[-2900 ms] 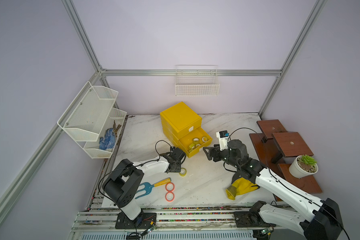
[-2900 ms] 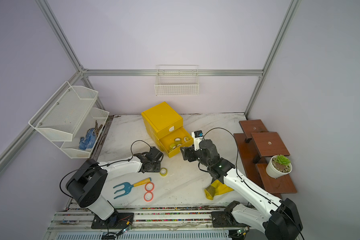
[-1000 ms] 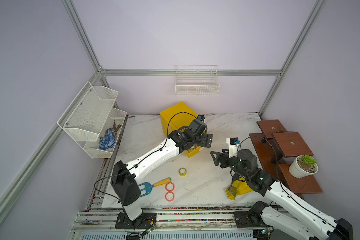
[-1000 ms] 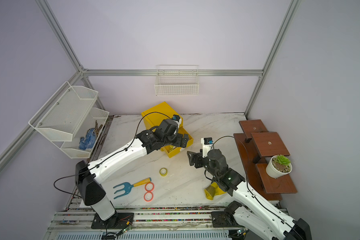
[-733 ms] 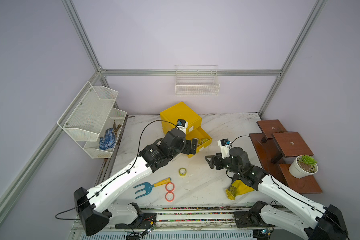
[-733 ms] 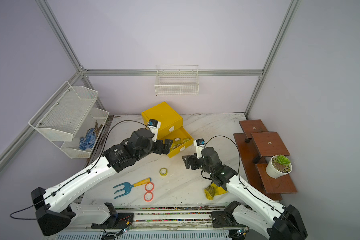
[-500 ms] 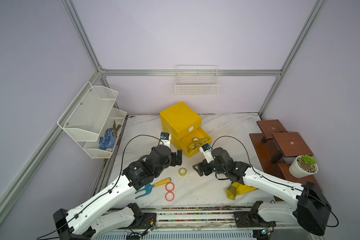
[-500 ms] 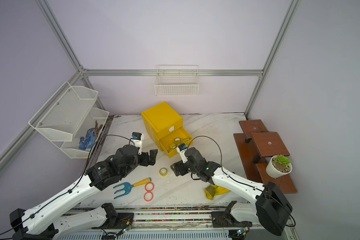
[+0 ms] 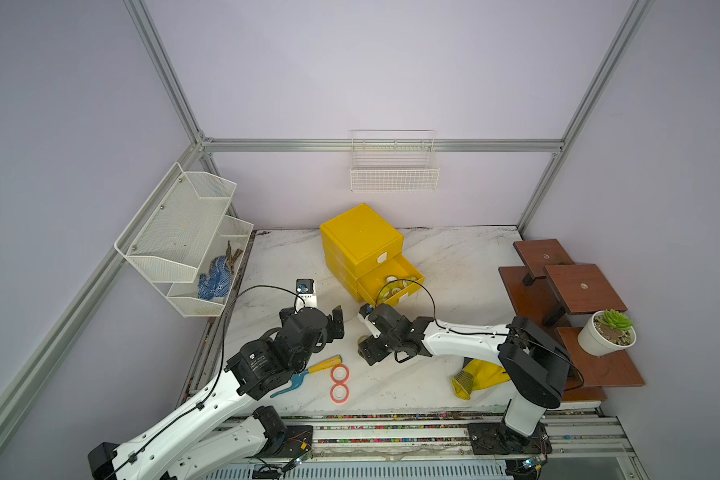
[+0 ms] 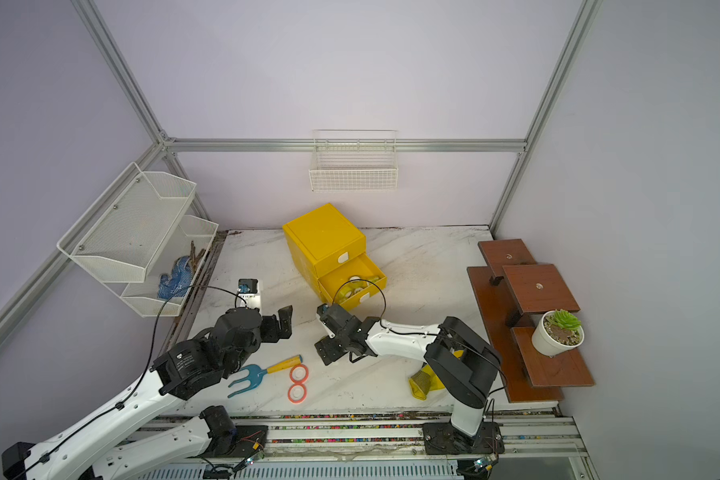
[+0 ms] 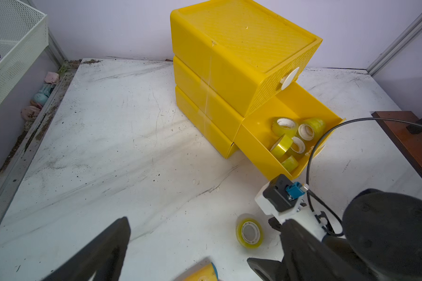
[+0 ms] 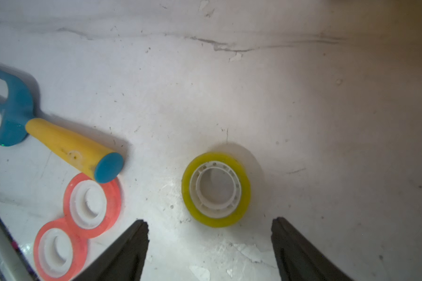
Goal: Place the transparent tape into the drawer according to color
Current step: Pick up the tape from the drawer.
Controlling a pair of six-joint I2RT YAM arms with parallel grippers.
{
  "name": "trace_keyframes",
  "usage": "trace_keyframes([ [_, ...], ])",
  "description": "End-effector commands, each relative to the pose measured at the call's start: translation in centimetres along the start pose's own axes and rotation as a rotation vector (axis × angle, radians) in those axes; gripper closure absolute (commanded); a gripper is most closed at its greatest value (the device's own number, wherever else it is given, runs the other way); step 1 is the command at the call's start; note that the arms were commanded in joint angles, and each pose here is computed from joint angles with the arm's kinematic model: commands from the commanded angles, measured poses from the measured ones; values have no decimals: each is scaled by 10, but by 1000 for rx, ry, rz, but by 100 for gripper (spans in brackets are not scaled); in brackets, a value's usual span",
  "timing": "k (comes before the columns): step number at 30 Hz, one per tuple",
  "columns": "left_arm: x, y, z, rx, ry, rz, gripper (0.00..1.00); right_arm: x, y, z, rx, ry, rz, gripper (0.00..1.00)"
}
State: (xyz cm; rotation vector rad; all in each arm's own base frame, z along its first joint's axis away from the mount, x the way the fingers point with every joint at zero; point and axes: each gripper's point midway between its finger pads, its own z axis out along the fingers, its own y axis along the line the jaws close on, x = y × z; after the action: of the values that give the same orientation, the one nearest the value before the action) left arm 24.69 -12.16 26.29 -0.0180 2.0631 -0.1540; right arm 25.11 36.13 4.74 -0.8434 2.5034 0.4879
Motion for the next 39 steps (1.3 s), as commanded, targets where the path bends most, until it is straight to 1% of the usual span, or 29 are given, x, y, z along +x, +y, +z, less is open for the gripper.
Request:
trace_keyframes([
  [1, -5, 7, -2, -30, -24, -21, 0, -8, -6, 3, 66, -13, -5, 18],
  [10, 0, 10, 1, -51, -12, -4, 0, -7, -4, 22, 87, 24, -29, 31],
  [13, 0, 11, 2, -56, -14, -5, 0, -2, -5, 26, 97, 45, -28, 33],
  [14, 0, 11, 2, -58, -14, -5, 0, 0, -6, 27, 98, 52, -25, 38],
  [18, 1, 10, 3, -55, -11, -4, 0, 5, -4, 28, 88, 65, -25, 44],
  [21, 3, 10, 4, -55, -5, -1, 0, 3, 3, 24, 53, 45, -23, 48],
  [26, 6, 10, 6, -57, 2, -5, 0, -20, 27, -5, -72, -43, -26, 50],
  [32, 8, 13, 6, -68, 2, -12, 0, -50, 52, -59, -204, -164, -31, 52],
  [35, 7, 14, 5, -75, -3, -17, 0, -62, 53, -88, -211, -218, -19, 52],
  [39, 6, 18, 3, -82, -15, -30, 0, -79, 37, -132, -158, -329, 7, 52],
])
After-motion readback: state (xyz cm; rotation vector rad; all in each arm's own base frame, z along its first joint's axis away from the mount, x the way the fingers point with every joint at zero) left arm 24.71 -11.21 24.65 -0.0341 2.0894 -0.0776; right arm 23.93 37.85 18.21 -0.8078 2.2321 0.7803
